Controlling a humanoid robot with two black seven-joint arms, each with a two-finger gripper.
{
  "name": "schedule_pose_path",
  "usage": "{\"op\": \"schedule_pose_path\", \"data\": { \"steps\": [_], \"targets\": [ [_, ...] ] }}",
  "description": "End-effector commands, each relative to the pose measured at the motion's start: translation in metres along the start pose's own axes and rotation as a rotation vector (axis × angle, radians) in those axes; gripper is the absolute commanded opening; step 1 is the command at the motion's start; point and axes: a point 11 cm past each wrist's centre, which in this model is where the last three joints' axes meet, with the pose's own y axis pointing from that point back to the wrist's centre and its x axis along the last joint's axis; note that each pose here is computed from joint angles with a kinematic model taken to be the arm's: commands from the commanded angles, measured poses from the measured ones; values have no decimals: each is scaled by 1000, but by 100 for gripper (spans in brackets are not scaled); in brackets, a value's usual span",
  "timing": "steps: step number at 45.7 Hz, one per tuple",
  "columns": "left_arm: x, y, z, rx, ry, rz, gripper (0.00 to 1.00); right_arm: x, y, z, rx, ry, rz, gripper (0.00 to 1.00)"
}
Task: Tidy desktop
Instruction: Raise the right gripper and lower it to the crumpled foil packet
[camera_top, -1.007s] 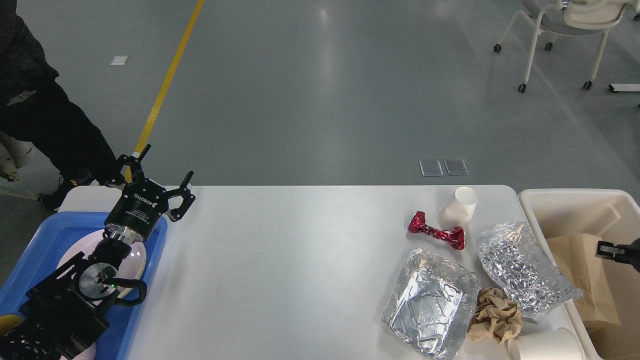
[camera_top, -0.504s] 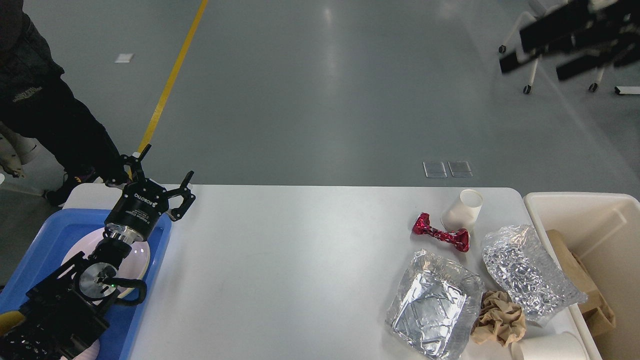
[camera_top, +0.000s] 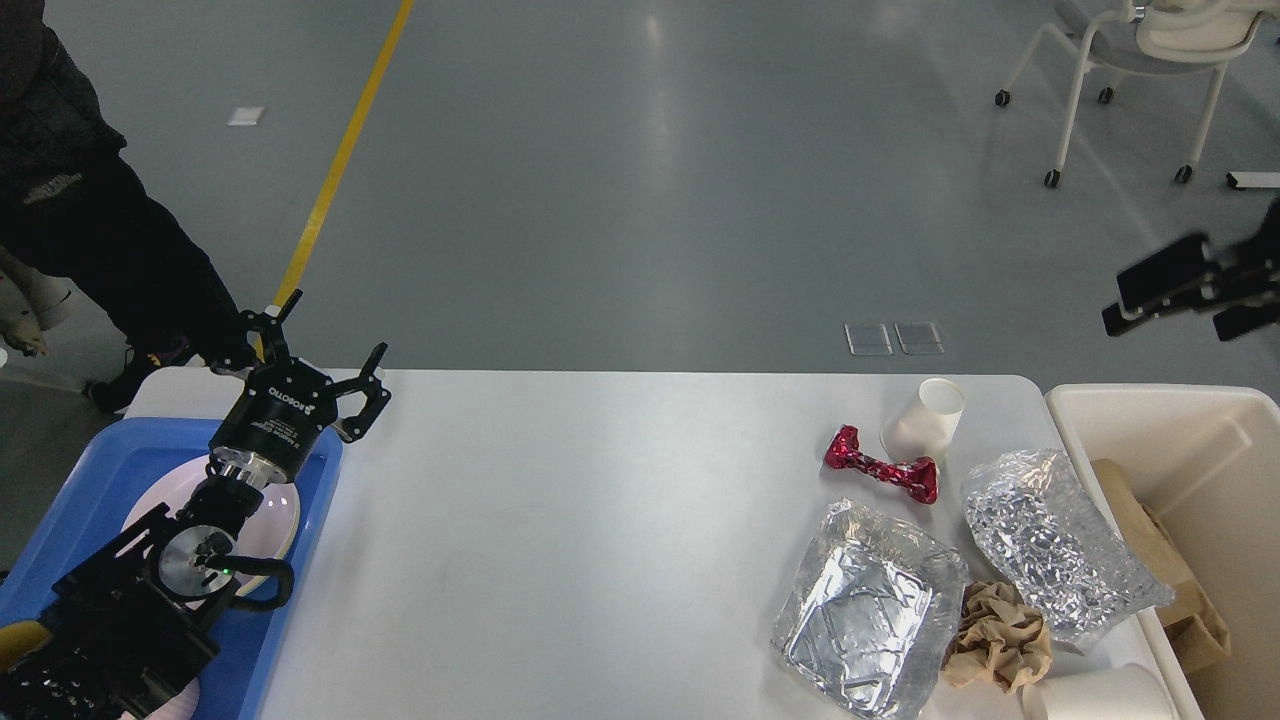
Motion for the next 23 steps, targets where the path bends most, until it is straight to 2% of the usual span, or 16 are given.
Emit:
{"op": "schedule_pose_path", "data": {
  "steps": [1, 4, 9, 13, 23],
  "targets": [
    [0, 0, 0, 0, 0, 0, 100, -78, -96, 57, -109, 49, 3, 100],
    [0, 0, 0, 0, 0, 0, 100, -98, -130, 63, -117, 40, 36, 100],
    [0, 0, 0, 0, 0, 0, 100, -117, -180, 42, -62, -55, 85, 100],
    [0, 0, 0, -1, 1, 0, 100, -133, -196, 35, -33, -116, 97, 100],
    [0, 0, 0, 0, 0, 0, 100, -131, -201, 26, -4, -142, 122, 100]
  ]
}}
